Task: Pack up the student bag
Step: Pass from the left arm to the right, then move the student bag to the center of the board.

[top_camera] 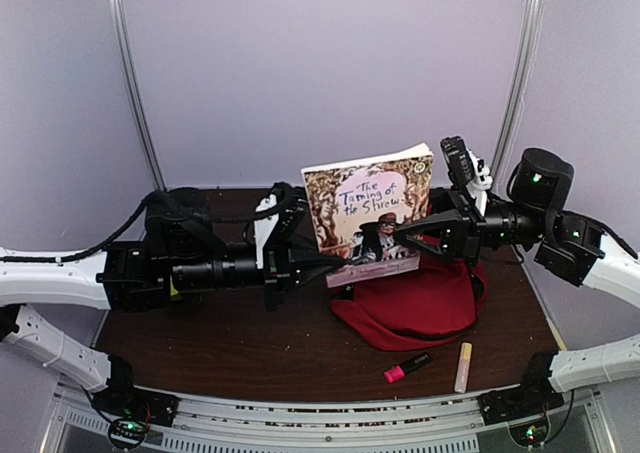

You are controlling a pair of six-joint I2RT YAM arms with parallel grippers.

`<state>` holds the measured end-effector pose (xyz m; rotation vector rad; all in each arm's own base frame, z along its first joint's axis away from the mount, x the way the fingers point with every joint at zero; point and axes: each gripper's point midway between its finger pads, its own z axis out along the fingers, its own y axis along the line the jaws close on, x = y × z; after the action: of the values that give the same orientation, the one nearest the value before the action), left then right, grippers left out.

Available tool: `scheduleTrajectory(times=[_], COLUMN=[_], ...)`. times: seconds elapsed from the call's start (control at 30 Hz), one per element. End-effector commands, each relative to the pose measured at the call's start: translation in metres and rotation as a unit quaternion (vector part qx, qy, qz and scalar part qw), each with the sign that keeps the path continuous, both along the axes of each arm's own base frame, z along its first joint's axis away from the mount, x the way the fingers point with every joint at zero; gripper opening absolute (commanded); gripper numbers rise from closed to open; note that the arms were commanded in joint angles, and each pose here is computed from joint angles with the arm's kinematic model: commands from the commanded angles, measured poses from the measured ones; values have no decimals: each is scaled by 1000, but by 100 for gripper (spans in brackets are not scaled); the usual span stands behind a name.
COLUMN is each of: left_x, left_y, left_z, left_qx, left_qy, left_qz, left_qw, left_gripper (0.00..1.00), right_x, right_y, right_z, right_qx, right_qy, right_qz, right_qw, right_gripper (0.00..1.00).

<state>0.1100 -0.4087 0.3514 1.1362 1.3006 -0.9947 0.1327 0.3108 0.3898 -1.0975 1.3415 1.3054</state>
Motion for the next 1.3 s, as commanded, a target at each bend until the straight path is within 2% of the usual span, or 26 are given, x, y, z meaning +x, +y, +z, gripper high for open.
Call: scheduleTrajectory(times=[0.0,0.13,0.2,0.23,0.27,0.33,0.4,0.47,0.53,0.63,0.7,0.87,0.97,1.03,1.2,1.27], left_x=[-3,6,26,39,54,87,118,141,151,153,154,164,166,165,162,163], left_y=[-5,-5,-4,-2,0,9,23,29,25,2,-16,-34,-34,-35,-31,-24], left_z=[35,29,18,8,-5,-39,-87,-130,-161,-196,-217,-262,-279,-282,-282,-282], left_qx=[-55,-43,-20,-3,17,61,116,156,191,248,274,319,331,330,316,303], left_qy=[-9,4,31,53,82,159,247,300,316,329,343,358,362,366,373,375], left_qz=[-14,11,56,82,106,154,201,220,226,189,160,153,155,149,139,144], left_qw=[998,999,998,995,991,973,941,915,902,891,884,864,858,857,862,864], left_gripper=[0,0,46,64,73,79,80,82,86,97,98,97,86,66,4,0], right_x=[-16,-2,19,34,53,90,124,146,153,159,165,174,176,178,188,196], right_y=[-1,-7,-14,-19,-28,-51,-85,-119,-138,-161,-177,-211,-221,-218,-190,-176], right_z=[23,15,5,-5,-15,-39,-66,-93,-110,-131,-147,-190,-208,-218,-237,-240], right_qx=[31,14,-5,-21,-37,-74,-113,-154,-175,-190,-207,-249,-256,-255,-239,-224], right_qy=[-15,4,24,40,57,93,130,152,160,166,175,210,221,229,273,287], right_qz=[41,-1,-52,-86,-133,-230,-338,-424,-460,-500,-529,-573,-585,-579,-530,-513], right_qw=[999,1000,998,995,989,966,925,880,856,829,804,752,737,739,766,777], right_gripper=[1,0,0,0,0,0,0,0,0,0,0,0,0,0,0,0])
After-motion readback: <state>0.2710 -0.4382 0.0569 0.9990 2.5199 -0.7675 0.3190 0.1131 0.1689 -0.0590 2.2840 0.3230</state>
